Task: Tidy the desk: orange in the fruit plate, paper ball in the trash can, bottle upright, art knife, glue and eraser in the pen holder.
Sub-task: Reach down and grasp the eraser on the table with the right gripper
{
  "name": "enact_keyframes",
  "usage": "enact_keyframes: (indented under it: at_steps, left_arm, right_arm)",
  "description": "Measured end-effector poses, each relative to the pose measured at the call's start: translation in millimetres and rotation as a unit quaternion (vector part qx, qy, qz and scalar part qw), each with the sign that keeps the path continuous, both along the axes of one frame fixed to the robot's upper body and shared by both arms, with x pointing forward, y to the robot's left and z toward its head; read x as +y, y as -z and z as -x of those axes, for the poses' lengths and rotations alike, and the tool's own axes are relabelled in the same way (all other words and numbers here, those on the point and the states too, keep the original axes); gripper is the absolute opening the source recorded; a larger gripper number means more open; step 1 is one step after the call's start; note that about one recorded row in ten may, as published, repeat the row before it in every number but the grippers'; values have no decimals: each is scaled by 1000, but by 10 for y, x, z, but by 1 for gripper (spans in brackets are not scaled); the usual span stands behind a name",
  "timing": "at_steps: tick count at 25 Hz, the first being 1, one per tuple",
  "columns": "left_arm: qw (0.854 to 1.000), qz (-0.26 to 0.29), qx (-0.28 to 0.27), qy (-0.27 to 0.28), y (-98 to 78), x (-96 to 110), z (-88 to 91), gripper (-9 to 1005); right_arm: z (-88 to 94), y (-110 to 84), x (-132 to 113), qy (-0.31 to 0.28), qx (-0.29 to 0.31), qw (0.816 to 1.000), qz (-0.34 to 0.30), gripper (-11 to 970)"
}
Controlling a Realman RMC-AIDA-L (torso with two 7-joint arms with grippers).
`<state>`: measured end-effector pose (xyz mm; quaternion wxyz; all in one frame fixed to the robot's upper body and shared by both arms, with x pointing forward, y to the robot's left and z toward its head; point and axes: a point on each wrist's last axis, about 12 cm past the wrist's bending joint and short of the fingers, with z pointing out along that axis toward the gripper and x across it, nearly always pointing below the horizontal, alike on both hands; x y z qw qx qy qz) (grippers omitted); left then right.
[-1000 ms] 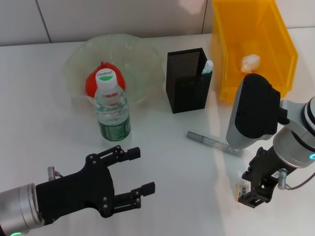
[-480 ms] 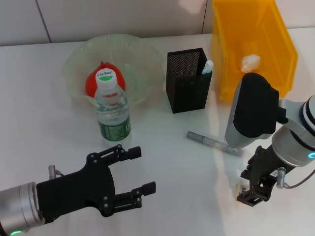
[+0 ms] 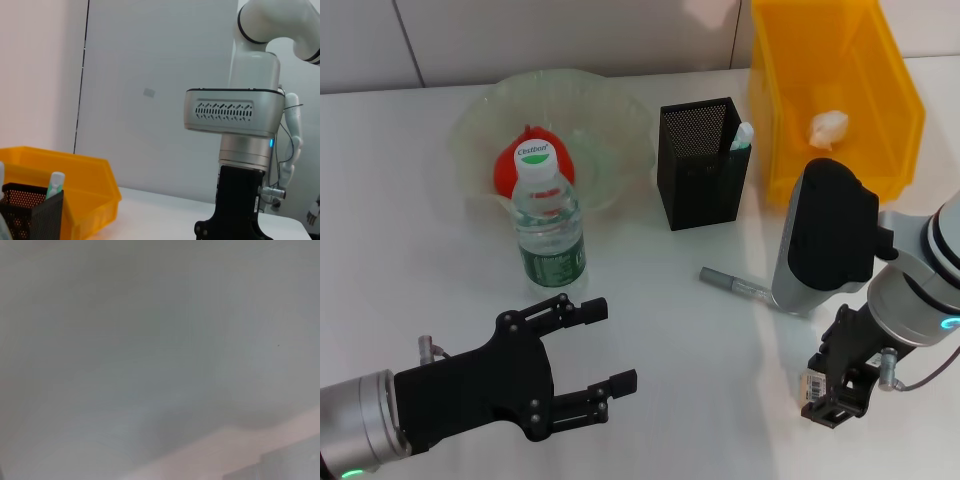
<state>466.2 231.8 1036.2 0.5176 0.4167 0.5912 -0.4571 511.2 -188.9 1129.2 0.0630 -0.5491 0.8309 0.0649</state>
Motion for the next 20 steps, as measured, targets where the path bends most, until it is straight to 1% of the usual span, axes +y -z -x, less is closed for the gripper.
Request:
enact_keyframes:
  at_steps: [9, 12, 15, 17, 18, 19, 20]
  left_arm:
    - [1000, 0, 0, 0, 1, 0, 4, 784]
    - [1000, 0, 0, 1, 1, 0, 5, 784]
    - [1000, 0, 0, 1, 2, -1, 5, 785]
    - [1000, 0, 1, 1, 2, -1, 6, 785]
    - [1000, 0, -2, 2, -4, -3, 3, 785]
    - [1000, 0, -2, 2, -4, -3, 3, 785]
    - [1000, 1, -3, 2, -7, -4, 4, 785]
  right_arm:
    - [-14, 5, -6, 1, 0, 1000, 2, 451]
    - [-18, -23, -8, 1, -5, 1000, 1, 441]
    - [-27, -107, -15, 4, -20, 1000, -8, 378]
    - [-50, -191, -34, 12, -34, 999, -19, 378]
    - [-93, -311, -69, 29, -54, 997, -38, 377]
    - [-93, -311, -69, 29, -54, 997, -38, 377]
    - [-143, -480, -116, 51, -81, 993, -63, 377]
